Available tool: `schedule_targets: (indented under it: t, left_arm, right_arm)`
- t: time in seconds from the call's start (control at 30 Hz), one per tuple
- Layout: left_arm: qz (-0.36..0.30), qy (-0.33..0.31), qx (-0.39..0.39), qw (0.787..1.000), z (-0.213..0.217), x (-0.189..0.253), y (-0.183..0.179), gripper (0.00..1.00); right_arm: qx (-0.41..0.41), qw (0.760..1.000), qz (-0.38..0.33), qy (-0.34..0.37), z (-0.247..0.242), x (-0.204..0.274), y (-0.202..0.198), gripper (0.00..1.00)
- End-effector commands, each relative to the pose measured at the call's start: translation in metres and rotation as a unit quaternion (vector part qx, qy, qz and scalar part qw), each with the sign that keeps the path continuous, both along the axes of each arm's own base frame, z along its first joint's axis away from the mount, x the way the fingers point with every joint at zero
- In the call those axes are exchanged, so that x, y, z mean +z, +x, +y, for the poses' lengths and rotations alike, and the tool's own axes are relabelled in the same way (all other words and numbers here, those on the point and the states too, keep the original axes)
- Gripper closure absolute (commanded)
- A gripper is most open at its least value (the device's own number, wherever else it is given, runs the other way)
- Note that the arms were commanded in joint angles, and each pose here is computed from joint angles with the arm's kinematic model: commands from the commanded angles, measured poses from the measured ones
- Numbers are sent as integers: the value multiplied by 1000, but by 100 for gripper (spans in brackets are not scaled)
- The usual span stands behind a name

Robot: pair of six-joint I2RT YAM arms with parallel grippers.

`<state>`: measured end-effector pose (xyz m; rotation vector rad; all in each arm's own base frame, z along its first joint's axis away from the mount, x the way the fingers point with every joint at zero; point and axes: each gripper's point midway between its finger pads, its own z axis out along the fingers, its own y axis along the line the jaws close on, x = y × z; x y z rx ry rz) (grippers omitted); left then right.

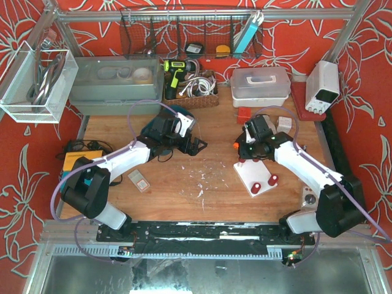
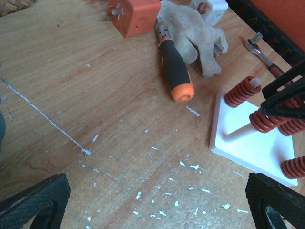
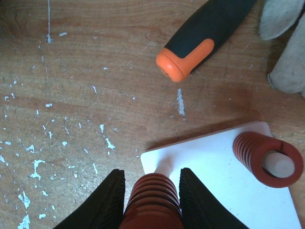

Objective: Install the large spring

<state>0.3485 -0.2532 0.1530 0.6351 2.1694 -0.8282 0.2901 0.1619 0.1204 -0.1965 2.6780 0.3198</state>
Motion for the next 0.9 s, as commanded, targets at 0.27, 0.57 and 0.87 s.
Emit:
schedule_targets:
  t: [0.27, 0.57, 0.87]
  left_arm:
    - [-20, -2, 3, 1000, 2, 14, 5, 0]
    - [-19, -1, 10, 1000, 5, 14, 6, 0]
    - [2, 10, 76, 997, 23, 23, 8, 0]
  right_arm:
    - [11, 999, 21, -30, 0, -22, -3, 76]
    - [1, 998, 17, -67, -12, -11, -2, 48]
    - [-19, 989, -106, -98, -44, 74, 0, 22]
